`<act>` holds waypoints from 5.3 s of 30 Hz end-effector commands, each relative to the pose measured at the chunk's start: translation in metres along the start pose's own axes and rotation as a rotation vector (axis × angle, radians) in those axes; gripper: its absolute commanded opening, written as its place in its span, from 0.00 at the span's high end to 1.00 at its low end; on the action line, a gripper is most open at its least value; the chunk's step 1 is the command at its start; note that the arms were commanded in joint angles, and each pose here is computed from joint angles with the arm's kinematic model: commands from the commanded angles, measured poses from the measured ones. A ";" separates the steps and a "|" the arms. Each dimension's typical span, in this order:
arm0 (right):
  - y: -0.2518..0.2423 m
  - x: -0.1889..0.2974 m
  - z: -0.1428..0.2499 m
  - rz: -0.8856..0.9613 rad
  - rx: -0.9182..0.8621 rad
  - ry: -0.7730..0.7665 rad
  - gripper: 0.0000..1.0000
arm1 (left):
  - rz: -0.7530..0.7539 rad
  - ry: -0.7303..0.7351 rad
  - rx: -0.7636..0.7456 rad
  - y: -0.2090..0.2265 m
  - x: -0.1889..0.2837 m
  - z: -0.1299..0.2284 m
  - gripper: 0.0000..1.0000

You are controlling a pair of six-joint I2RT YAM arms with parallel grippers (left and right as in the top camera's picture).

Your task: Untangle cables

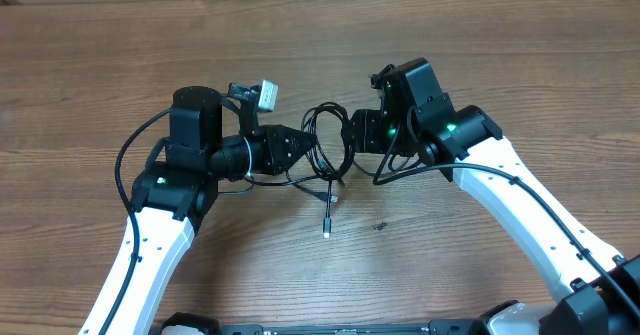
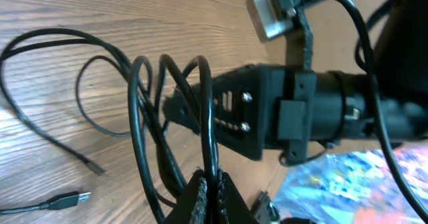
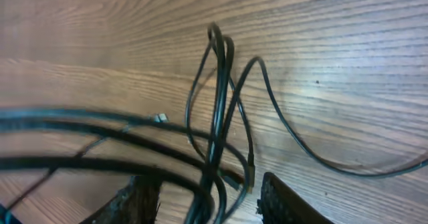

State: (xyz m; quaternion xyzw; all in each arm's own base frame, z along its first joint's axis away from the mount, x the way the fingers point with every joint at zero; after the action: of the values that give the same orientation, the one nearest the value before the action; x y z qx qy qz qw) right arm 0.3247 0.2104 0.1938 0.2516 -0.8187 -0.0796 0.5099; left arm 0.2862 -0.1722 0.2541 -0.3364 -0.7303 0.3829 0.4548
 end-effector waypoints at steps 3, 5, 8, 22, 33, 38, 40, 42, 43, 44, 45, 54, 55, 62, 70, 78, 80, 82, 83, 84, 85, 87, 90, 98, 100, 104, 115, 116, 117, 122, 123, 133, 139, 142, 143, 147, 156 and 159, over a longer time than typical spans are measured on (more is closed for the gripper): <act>0.005 0.004 -0.010 -0.007 0.019 -0.040 0.53 | 0.133 0.071 -0.038 -0.026 0.005 0.007 0.96; 0.005 0.004 -0.010 -0.007 0.020 -0.040 0.53 | 0.184 0.081 -0.049 -0.036 0.007 0.006 0.96; 0.003 0.002 -0.007 -0.005 0.017 -0.032 0.54 | 0.225 0.073 -0.063 -0.046 0.008 0.002 0.96; -0.033 0.005 0.000 0.190 -0.034 -0.017 0.70 | 0.268 0.094 -0.077 -0.053 0.010 0.003 0.96; -0.087 0.023 -0.003 0.348 -0.184 -0.036 0.76 | 0.263 0.099 -0.105 -0.051 0.010 0.006 0.96; -0.116 0.034 0.001 0.435 -0.244 -0.028 0.80 | 0.210 0.081 -0.118 -0.040 0.007 0.006 0.96; -0.129 0.040 0.006 0.472 -0.274 -0.014 0.81 | 0.096 0.040 -0.075 -0.021 0.004 0.003 0.96; -0.140 0.045 0.009 0.489 -0.306 -0.003 0.81 | -0.072 -0.005 0.000 0.009 0.004 0.002 0.96; -0.141 0.046 0.010 0.488 -0.313 -0.001 0.82 | -0.103 -0.012 0.011 0.014 0.004 0.003 0.96; -0.142 0.046 0.010 0.489 -0.315 -0.001 0.82 | -0.128 -0.016 0.018 0.018 0.005 0.003 0.96; -0.142 0.047 0.011 0.491 -0.317 0.002 0.81 | -0.155 -0.022 0.029 0.023 0.005 0.004 0.96; -0.129 0.041 0.015 0.391 -0.322 0.041 0.31 | -0.253 -0.014 0.048 0.040 0.008 0.011 0.23; -0.129 0.041 0.016 0.392 -0.311 0.046 0.21 | -0.266 -0.010 0.056 0.042 0.009 0.012 0.12; -0.130 0.042 0.017 0.394 -0.272 0.058 0.03 | -0.296 0.046 0.004 0.044 -0.001 0.025 0.00; -0.113 0.036 0.012 0.264 -0.289 0.051 0.00 | -0.336 0.187 -0.082 0.057 -0.059 0.050 0.00; -0.118 0.038 0.007 0.238 -0.389 0.018 0.00 | -0.292 0.249 -0.077 0.074 -0.133 0.065 0.00; -0.118 0.039 0.007 0.239 -0.388 0.017 0.00 | -0.282 0.245 -0.063 0.078 -0.144 0.065 0.00; -0.118 0.039 0.007 0.238 -0.388 0.018 0.00 | -0.276 0.253 -0.065 0.081 -0.153 0.068 0.00; -0.118 0.039 0.007 0.238 -0.388 0.018 0.00 | -0.278 0.261 -0.067 0.084 -0.156 0.071 0.01; -0.118 0.039 0.007 0.239 -0.388 0.017 0.00 | -0.278 0.265 -0.069 0.085 -0.158 0.072 0.00; -0.118 0.038 0.006 0.238 -0.388 0.016 0.00 | -0.278 0.272 -0.070 0.087 -0.162 0.075 0.00; -0.118 0.038 0.006 0.238 -0.387 0.015 0.00 | -0.287 0.280 -0.063 0.091 -0.168 0.079 0.00; -0.118 0.038 0.006 0.238 -0.387 0.015 0.00 | -0.291 0.293 -0.057 0.097 -0.176 0.084 0.00; -0.118 0.039 0.008 0.239 -0.386 0.023 0.00 | -0.274 0.265 -0.019 0.098 -0.184 0.080 0.96; -0.118 0.039 0.009 0.240 -0.387 0.027 0.00 | -0.270 0.268 -0.018 0.097 -0.184 0.080 0.96; -0.118 0.039 0.011 0.242 -0.390 0.037 0.00 | -0.237 0.292 -0.021 0.092 -0.182 0.081 0.96; -0.108 0.037 0.017 0.174 -0.349 0.080 0.08 | -0.213 0.041 -0.022 0.052 -0.074 0.003 0.96; -0.104 0.037 0.016 0.144 -0.324 0.085 0.09 | -0.205 0.008 -0.023 0.045 -0.060 -0.002 0.96; -0.097 0.036 0.015 0.091 -0.288 0.091 0.09 | -0.188 -0.013 -0.026 0.038 -0.049 -0.006 0.96; -0.065 0.036 0.013 -0.141 -0.088 0.098 0.05 | -0.031 -0.024 -0.091 0.001 -0.013 -0.007 0.96; -0.058 0.037 0.013 -0.192 -0.038 0.092 0.05 | -0.009 -0.017 -0.097 -0.004 -0.010 -0.006 0.96; -0.021 0.048 -0.002 -0.460 0.086 0.009 0.05 | 0.379 0.182 -0.444 -0.053 0.007 0.028 0.96; -0.021 0.048 -0.003 -0.460 0.092 0.001 0.05 | 0.415 0.160 -0.590 -0.054 0.010 0.028 0.96; -0.021 0.048 -0.004 -0.460 0.093 0.000 0.05 | 0.405 0.156 -0.588 -0.053 0.010 0.028 0.96; -0.021 0.048 -0.004 -0.459 0.093 0.000 0.05 | 0.405 0.158 -0.588 -0.053 0.009 0.028 0.96; -0.026 0.046 -0.006 -0.423 0.064 -0.003 0.05 | 0.489 0.207 -0.593 -0.061 0.014 0.038 0.96; -0.052 0.037 -0.016 -0.230 -0.106 -0.023 0.04 | 0.669 0.304 -0.624 -0.077 0.028 0.058 0.96; -0.061 0.036 -0.021 -0.169 -0.135 -0.046 0.04 | 0.684 0.312 -0.623 -0.079 0.030 0.059 0.96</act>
State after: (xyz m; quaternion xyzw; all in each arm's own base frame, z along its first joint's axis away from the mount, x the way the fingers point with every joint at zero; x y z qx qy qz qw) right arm 0.3401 0.1555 0.2122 0.3414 -0.7783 -0.1799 0.4953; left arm 0.2233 -0.2015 0.3025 -0.6905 -0.6077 0.2333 0.3153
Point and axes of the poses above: each gripper's point midway between its finger pads, its own x axis back along the fingers, its own y axis along the line the jaws close on, z = x × y, the point moved 3 cm from there along x, back along the fingers, and after that the axes turned 12 degrees about x, right-handed, at the moved point
